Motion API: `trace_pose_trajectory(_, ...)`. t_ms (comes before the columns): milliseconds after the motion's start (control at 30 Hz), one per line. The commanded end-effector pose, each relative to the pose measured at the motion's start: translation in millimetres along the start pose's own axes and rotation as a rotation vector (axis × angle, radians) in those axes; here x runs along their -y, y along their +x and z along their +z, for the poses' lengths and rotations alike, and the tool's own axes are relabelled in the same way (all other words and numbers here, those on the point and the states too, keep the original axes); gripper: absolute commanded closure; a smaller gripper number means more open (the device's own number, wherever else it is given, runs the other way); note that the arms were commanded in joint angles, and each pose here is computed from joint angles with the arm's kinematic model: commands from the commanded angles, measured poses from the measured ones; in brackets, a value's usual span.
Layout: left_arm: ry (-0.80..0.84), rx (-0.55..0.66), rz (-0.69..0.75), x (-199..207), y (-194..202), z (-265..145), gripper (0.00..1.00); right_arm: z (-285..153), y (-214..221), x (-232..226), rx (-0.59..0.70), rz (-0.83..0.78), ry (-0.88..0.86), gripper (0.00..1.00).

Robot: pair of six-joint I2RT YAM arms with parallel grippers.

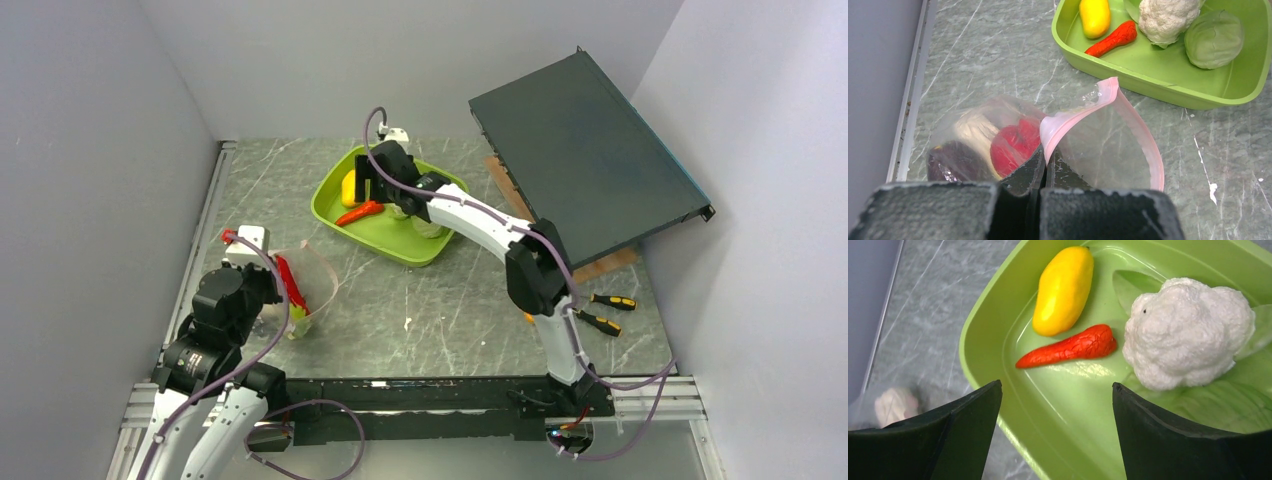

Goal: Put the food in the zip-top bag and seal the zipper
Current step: Pick up the fake vegetable from the bin.

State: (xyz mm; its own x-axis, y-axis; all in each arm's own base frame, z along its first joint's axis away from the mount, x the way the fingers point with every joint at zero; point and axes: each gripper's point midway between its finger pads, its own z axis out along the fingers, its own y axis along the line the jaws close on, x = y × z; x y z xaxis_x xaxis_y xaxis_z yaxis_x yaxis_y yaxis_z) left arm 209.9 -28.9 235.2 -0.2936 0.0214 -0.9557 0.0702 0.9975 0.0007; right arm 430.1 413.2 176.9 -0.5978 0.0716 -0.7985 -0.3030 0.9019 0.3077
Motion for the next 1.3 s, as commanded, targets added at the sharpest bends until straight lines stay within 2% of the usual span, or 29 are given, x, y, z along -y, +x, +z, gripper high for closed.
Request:
trace_pose_trajectory(0, -0.007, 0.03, -0.015, -0.1, -10.5, 2.0, 1.0, 25.0, 1.7, 1.2, -0.041, 0.166, 0.044, 0.18)
trace_pose_trajectory(133, -0.008, 0.031, -0.016, -0.3, -10.6, 1.8, 1.0, 51.2, 16.2, -5.2, -0.059, 0.261, 0.022, 0.2)
trace_pose_trajectory(267, -0.01, 0.029, -0.016, -0.5, -10.2, 1.9, 1.0, 75.5, 32.2, 6.8, -0.055, 0.37, 0.073, 0.27)
trace_pose_trajectory(333, -0.009, 0.029, -0.015, -0.3, -10.3, 2.1, 1.0, 87.7, 40.2, 14.9, -0.051, 0.419, 0.101, 0.27)
trace_pose_trajectory(467, -0.003, 0.026, -0.014, 0.8, -9.9, 2.7, 1.0, 110.6, 48.1, 31.4, -0.007, 0.413, 0.152, 0.27)
trace_pose_trajectory(767, -0.006, 0.025, -0.014, 0.3, -9.7, 2.8, 1.0, 141.5, 73.4, 64.6, -0.017, 0.476, 0.213, 0.27)
trace_pose_trajectory(1000, -0.002, 0.019, -0.011, 1.3, -8.7, 4.2, 1.0, 145.3, 80.1, 63.9, -0.037, 0.456, 0.21, 0.47)
trace_pose_trajectory(1133, 0.008, 0.013, -0.007, 3.2, -8.4, 5.1, 1.0, 134.3, 56.2, 55.4, 0.011, 0.43, 0.166, 0.6)
trace_pose_trajectory(1267, -0.002, 0.017, -0.011, 1.3, -8.5, 4.2, 1.0, 122.2, 18.7, 40.9, 0.057, 0.319, 0.104, 0.72)
